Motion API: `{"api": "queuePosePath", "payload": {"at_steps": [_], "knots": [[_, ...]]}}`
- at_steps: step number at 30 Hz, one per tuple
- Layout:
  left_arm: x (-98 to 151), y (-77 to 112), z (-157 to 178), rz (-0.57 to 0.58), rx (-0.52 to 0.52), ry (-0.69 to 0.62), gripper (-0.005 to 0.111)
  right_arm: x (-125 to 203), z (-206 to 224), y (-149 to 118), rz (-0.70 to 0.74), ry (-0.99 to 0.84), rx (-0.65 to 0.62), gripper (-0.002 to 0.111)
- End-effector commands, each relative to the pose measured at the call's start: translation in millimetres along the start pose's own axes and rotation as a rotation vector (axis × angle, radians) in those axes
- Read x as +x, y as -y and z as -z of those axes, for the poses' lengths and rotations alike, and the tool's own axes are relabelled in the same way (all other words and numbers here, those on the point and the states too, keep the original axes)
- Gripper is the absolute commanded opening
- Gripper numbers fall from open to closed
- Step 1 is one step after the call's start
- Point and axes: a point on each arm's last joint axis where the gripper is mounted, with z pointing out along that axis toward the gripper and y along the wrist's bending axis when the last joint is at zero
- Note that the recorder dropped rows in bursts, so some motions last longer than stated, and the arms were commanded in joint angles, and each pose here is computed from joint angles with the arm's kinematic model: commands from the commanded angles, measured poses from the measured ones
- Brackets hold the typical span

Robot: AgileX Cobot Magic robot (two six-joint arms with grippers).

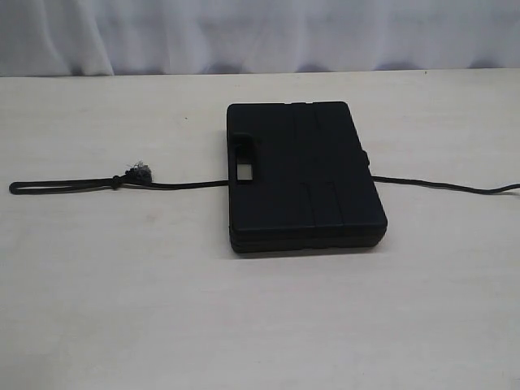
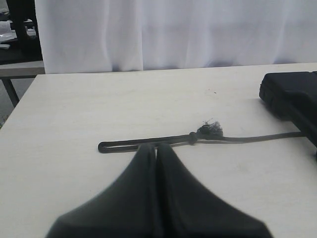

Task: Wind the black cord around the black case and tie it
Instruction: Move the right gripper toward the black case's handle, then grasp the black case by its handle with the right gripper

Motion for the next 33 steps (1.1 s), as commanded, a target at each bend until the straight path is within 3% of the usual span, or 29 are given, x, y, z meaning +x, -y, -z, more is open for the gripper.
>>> {"api": "queuePosePath", "payload": {"at_steps": [1,3,5,9,11,13,18,22,33], "knots": [[0,0.0,0,0.009,0.000,0.005,0.000,-3,-40,-1,0.058,-0.360,0.098,0.059],[0,0.0,0,0.009,0.000,0.005,0.000,10,-72,-9,0.055,-0.573,0.057,0.059],[0,0.0,0,0.009,0.000,0.005,0.000,38,-104,-24,0.027,-0.814,-0.102,0.058],[0,0.0,0,0.009,0.000,0.005,0.000,100,-149,-54,-0.125,-1.107,-0.398,0.055],[0,0.0,0,0.009,0.000,0.005,0.000,141,-162,-90,-0.023,-1.189,-0.542,0.053],[0,0.0,0,0.009,0.000,0.005,0.000,174,-177,-121,0.117,-1.177,-0.504,0.053],[0,0.0,0,0.009,0.000,0.005,0.000,205,-222,-164,0.222,-1.164,-0.298,0.053],[0,0.0,0,0.009,0.000,0.005,0.000,236,-255,-182,0.263,-1.242,-0.171,0.053],[0,0.0,0,0.009,0.000,0.005,0.000,338,-295,-203,0.288,-1.380,-0.086,0.053]]}}
